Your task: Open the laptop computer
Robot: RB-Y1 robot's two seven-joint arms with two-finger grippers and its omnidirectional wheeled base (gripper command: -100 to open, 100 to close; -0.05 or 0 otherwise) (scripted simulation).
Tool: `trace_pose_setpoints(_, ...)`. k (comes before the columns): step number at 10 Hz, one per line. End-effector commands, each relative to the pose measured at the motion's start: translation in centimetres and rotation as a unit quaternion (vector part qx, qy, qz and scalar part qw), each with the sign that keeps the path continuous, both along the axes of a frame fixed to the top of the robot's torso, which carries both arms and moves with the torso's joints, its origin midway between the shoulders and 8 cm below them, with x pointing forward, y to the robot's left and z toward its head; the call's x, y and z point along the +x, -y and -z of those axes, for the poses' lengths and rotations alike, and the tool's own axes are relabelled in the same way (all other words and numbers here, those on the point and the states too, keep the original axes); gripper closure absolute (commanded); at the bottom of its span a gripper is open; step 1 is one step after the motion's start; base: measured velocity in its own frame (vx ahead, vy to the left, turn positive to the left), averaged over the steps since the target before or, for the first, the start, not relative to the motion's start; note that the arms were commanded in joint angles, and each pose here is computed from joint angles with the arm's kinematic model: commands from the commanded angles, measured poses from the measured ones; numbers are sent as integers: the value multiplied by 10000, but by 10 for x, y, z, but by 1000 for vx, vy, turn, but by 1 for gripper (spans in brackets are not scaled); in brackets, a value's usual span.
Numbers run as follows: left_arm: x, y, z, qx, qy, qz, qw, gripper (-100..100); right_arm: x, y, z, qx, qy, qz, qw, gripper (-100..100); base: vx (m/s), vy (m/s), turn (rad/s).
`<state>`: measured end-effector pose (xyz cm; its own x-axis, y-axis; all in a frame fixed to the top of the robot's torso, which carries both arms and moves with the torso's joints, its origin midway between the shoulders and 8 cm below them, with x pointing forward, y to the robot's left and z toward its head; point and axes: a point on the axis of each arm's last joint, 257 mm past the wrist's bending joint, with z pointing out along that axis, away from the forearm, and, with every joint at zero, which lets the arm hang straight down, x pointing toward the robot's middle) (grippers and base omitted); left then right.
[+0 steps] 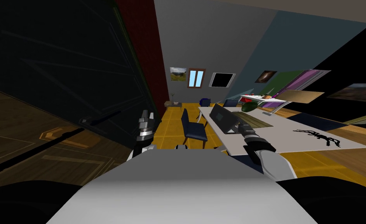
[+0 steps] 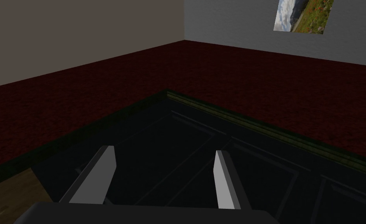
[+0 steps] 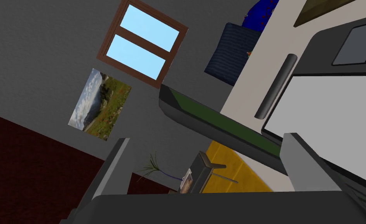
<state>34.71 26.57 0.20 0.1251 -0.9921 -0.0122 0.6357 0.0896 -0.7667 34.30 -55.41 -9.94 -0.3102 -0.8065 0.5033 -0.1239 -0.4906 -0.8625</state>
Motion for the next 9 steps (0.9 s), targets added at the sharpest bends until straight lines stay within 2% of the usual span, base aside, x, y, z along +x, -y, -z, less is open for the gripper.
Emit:
trace_pose_setpoints(1,0,0,0,0,-1,0,10000,0,-2,4,-4,-13,1,-3,10000,-100,67,-6,-7)
trace_pose_setpoints(2,0,0,0,0,0,0,10000,0,-2,4,-5,-6,1,-7,10000,100,9,-2,-3)
trace_pose_setpoints(9,0,0,0,0,0,0,10000,0,-10,27,3,960,-61,-205,9952,100,35,-18,-44)
